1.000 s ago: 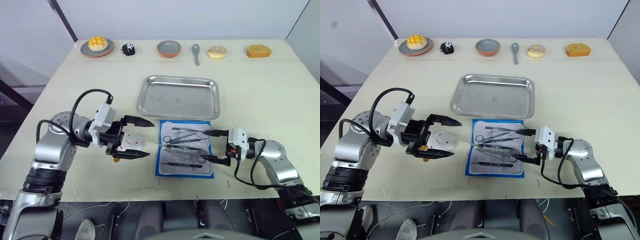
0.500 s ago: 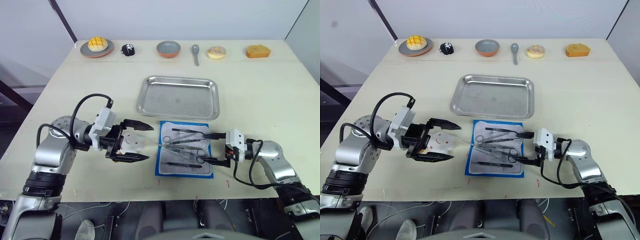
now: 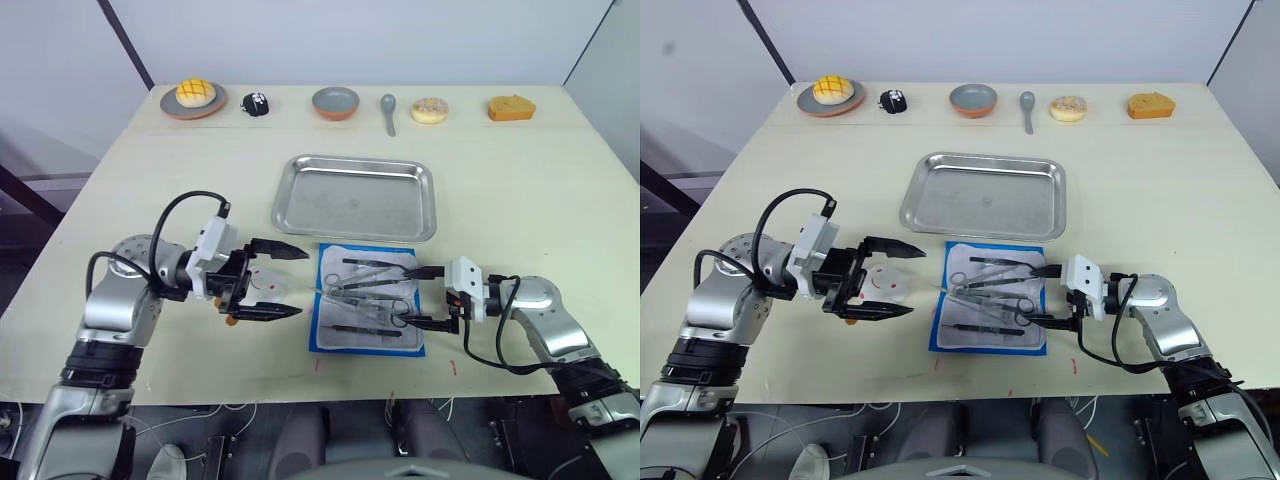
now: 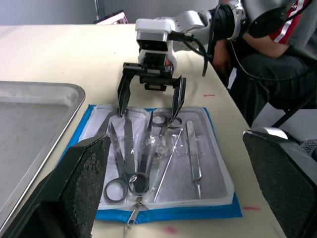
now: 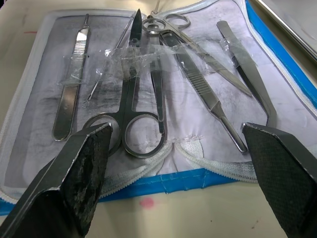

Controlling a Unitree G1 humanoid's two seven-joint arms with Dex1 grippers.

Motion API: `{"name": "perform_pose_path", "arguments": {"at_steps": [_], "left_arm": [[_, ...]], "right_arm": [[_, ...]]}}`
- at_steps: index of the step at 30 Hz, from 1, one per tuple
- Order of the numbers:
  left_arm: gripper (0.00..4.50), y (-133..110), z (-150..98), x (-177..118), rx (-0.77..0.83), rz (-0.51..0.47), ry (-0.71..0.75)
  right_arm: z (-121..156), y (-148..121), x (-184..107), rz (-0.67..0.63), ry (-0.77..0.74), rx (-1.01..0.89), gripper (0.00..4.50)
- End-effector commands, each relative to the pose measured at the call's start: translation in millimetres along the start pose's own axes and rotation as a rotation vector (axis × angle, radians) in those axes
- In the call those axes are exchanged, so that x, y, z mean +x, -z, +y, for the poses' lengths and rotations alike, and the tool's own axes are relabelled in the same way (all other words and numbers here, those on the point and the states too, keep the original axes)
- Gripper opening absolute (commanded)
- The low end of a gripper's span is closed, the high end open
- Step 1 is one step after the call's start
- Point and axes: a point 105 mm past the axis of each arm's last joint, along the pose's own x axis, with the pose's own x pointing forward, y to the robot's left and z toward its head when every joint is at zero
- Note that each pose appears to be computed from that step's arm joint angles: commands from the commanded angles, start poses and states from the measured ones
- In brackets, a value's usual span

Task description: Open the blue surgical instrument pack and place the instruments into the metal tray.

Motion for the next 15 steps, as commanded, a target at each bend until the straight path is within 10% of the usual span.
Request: {"name": "perform_pose_path", "arguments": {"at_steps": [1,8,12,15], "left_arm": [[4.5,1.7,12.7,1.7,0.053,0.039,-0.011],[4.5,10.3,43.2,15.6,0.062,0.067,0.002],[3.19,16.9,55.5,28.2,0.076,0.101,0.013],[3.19,25.8,59.0,37.0,0.081,0.14,0.044]], "right_arm": [[17.3,46.6,0.7,0.187,-0.03,0.096,4.35],[16.2,46.7,3.3,0.177,-0.027,0.105,4.35],[15.6,46.1,4.3,0.17,-0.024,0.109,4.5],[15.5,45.9,4.9,0.165,-0.021,0.111,4.5]]}}
